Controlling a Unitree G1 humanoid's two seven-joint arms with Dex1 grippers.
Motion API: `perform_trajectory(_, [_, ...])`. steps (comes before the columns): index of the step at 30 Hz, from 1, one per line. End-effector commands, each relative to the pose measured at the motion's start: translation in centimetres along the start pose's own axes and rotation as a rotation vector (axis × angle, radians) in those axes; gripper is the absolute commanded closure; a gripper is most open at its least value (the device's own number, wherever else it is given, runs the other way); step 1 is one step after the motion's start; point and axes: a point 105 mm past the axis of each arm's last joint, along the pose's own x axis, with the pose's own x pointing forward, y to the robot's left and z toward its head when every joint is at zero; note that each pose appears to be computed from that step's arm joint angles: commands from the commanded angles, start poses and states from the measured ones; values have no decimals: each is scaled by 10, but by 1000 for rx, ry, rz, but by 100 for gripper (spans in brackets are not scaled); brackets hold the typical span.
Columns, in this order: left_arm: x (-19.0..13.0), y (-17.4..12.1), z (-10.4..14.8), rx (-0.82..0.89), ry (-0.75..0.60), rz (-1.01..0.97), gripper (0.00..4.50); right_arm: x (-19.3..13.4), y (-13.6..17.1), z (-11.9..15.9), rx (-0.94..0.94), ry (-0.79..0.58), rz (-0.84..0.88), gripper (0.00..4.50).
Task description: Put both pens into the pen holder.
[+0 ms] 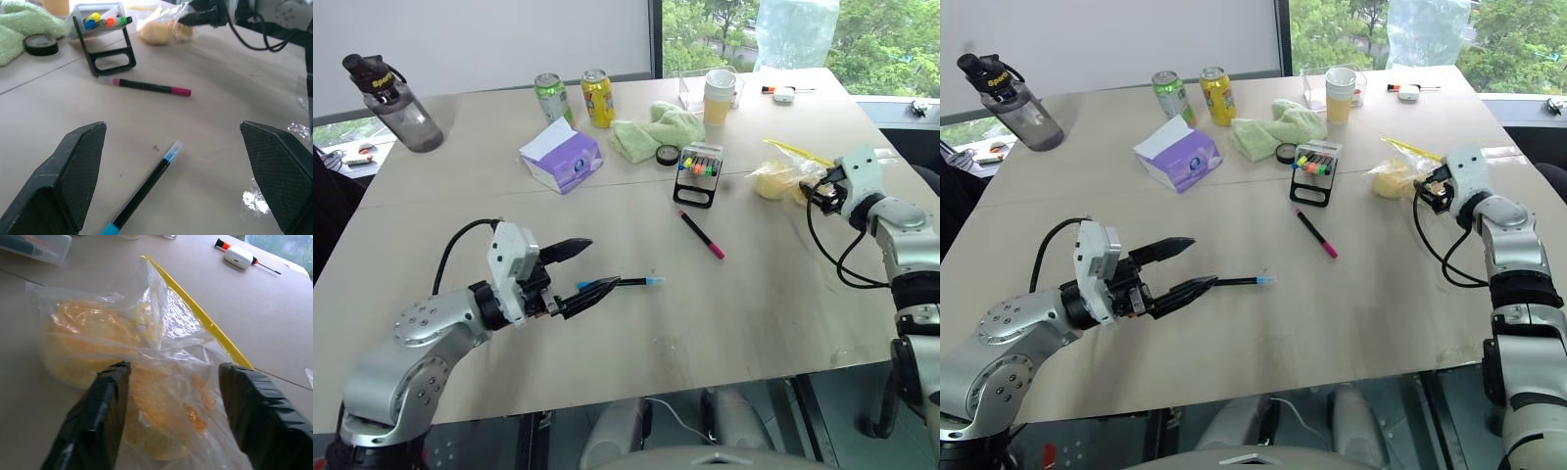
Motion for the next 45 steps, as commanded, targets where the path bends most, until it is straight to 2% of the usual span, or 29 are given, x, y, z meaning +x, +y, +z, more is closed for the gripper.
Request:
perform_trajectory(1, [-2,-1,7,37,-27,3,0,-3,-7,19,4,-68,-11,337])
perform_trajectory(3, [-2,0,7,38,-26,5,0,-3,-6,20,6,-73,-5,433])
perform_trajectory(4, [-2,0,7,39,-26,6,0,-3,-5,21,9,-79,0,447])
perform_trajectory(7, [-1,2,7,42,-28,11,0,-3,-5,32,10,-112,-3,447])
perform_trajectory(10, [1,4,8,45,-28,10,0,5,-6,70,-8,-190,-19,447])
perform_trajectory(19, [5,9,8,61,-26,7,0,31,31,226,-70,-523,-16,447])
perform_trajectory(22, [5,8,8,63,-27,10,0,31,42,268,-66,-628,-50,360])
perform_trajectory(23, [6,8,8,64,-28,12,0,32,45,276,-53,-647,-65,310])
perform_trajectory(24, [5,8,9,67,-32,19,0,38,53,276,-53,-624,-57,255])
perform_trajectory(26, [4,9,9,71,-35,34,0,51,66,263,-98,-540,-20,173])
perform_trajectory(30, [-1,9,9,69,-34,65,0,60,69,243,-119,-462,0,173])
perform_trajectory(38, [0,5,5,56,-24,54,0,59,51,228,-83,-432,-49,173])
perform_trajectory(41, [5,9,7,66,-26,37,0,58,33,221,-29,-397,-136,173])
perform_trajectory(45, [8,10,9,71,-29,26,0,46,-10,205,30,-359,-343,173])
